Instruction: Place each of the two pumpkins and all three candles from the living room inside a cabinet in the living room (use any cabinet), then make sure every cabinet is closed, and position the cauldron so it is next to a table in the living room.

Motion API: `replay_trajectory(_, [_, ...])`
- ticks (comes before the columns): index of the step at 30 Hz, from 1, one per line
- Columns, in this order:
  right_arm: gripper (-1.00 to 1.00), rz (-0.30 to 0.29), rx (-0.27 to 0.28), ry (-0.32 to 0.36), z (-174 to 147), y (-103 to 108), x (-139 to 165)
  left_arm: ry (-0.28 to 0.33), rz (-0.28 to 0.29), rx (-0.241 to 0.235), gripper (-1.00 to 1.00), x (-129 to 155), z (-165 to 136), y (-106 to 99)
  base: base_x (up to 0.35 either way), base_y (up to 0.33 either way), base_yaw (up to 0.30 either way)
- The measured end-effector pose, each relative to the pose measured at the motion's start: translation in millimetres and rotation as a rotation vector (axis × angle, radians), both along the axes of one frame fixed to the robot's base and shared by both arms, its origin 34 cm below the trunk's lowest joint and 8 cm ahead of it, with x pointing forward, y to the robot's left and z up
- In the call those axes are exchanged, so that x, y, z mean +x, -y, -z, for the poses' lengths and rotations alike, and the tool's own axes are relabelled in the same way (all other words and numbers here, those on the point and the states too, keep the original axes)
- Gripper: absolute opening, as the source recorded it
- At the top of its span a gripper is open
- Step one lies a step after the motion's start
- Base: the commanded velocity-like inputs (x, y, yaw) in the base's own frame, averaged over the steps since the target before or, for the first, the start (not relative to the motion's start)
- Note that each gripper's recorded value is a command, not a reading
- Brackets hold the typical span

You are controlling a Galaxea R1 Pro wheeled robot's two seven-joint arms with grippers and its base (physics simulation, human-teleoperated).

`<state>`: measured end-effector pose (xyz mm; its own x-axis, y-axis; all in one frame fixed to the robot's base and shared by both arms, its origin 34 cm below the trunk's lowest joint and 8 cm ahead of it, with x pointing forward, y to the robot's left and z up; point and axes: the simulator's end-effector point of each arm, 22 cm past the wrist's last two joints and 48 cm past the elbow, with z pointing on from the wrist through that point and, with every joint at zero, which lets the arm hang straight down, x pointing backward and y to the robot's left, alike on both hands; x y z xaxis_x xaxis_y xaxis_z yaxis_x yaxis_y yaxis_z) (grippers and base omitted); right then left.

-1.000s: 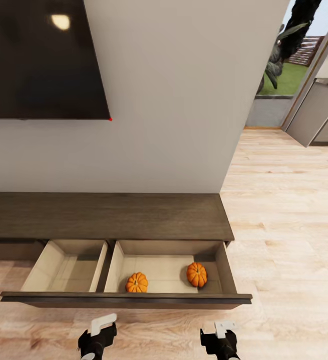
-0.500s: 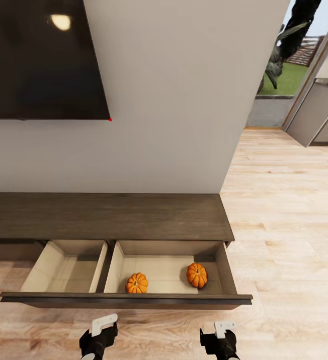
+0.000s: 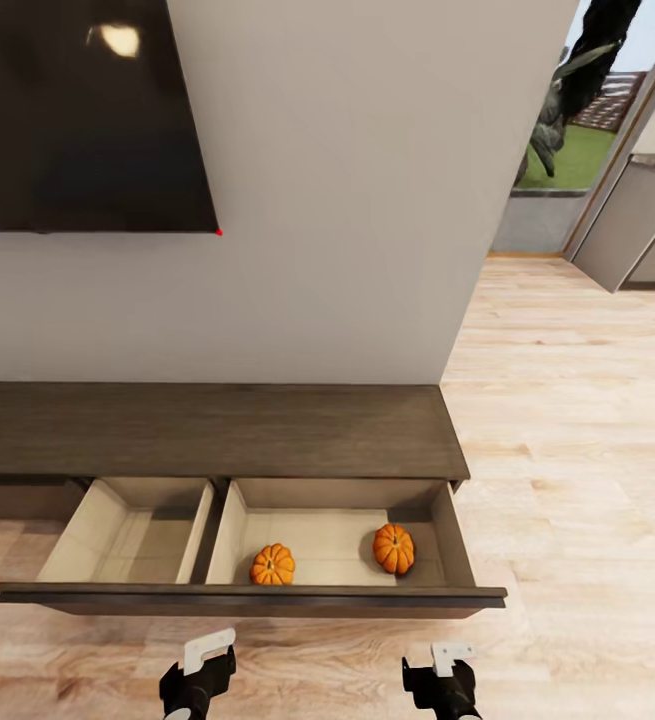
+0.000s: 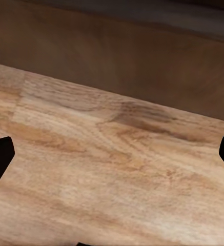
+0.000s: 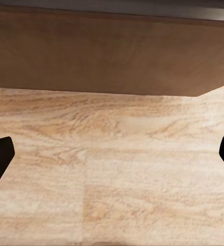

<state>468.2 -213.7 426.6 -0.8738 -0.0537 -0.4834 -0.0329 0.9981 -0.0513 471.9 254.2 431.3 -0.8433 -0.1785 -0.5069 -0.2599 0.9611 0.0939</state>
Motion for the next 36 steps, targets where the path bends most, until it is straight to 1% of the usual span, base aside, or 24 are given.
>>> replay_trajectory(18, [1.0, -0.002, 0.008, 0.002, 32, -6, -2, 0.003, 0.002, -0.007, 1.0, -1, 32, 2, 0.0, 0.0, -0.001])
replay_trajectory(32, [1.0, -0.003, 0.009, 0.017, 53, -7, 1, 0.018, 0.003, -0.008, 1.0, 2, 53, 2, 0.0, 0.0, -0.185])
replay_trajectory(36, [1.0, -0.003, 0.009, 0.02, 54, -7, 2, 0.021, 0.004, -0.009, 1.0, 2, 55, 3, 0.0, 0.0, -0.061])
